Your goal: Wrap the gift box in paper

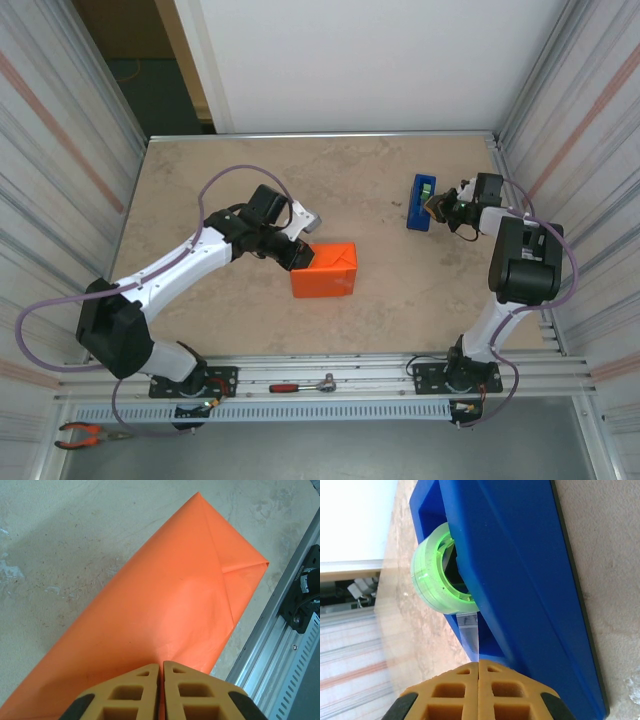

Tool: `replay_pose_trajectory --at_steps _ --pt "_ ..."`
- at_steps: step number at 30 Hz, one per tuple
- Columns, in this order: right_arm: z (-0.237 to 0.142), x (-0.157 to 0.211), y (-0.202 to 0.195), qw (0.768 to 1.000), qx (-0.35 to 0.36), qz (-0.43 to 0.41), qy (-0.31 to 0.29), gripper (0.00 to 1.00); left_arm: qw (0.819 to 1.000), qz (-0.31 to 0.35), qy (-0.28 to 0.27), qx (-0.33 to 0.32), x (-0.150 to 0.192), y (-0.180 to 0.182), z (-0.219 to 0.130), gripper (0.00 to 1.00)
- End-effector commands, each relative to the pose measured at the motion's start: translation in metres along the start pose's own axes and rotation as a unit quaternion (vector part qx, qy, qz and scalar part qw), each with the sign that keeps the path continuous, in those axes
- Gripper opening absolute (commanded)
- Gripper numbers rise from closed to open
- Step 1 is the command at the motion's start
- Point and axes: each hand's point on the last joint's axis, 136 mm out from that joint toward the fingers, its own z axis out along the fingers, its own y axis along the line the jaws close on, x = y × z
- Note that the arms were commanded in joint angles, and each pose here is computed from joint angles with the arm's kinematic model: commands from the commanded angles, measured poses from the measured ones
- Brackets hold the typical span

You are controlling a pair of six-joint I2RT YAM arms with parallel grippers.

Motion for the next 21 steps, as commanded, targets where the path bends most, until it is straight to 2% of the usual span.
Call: replay_pose_trajectory --at_steps 1,10,21 --pt "-0.014 0.005 0.029 0.999 -0.044 -0.002 0.005 0.0 0.996 -0.021 0.084 0.001 0.045 0.007 0.023 0.11" --pt "-0.039 0.016 0.065 0.998 -0.066 -0.022 -0.009 0.0 0.996 -0.023 0.085 0.001 0.046 0.008 0.025 0.11" --pt "-0.048 0.043 0.048 0.999 -0.043 0.005 -0.006 0.0 0.996 -0.022 0.089 -0.002 0.048 0.007 0.026 0.11"
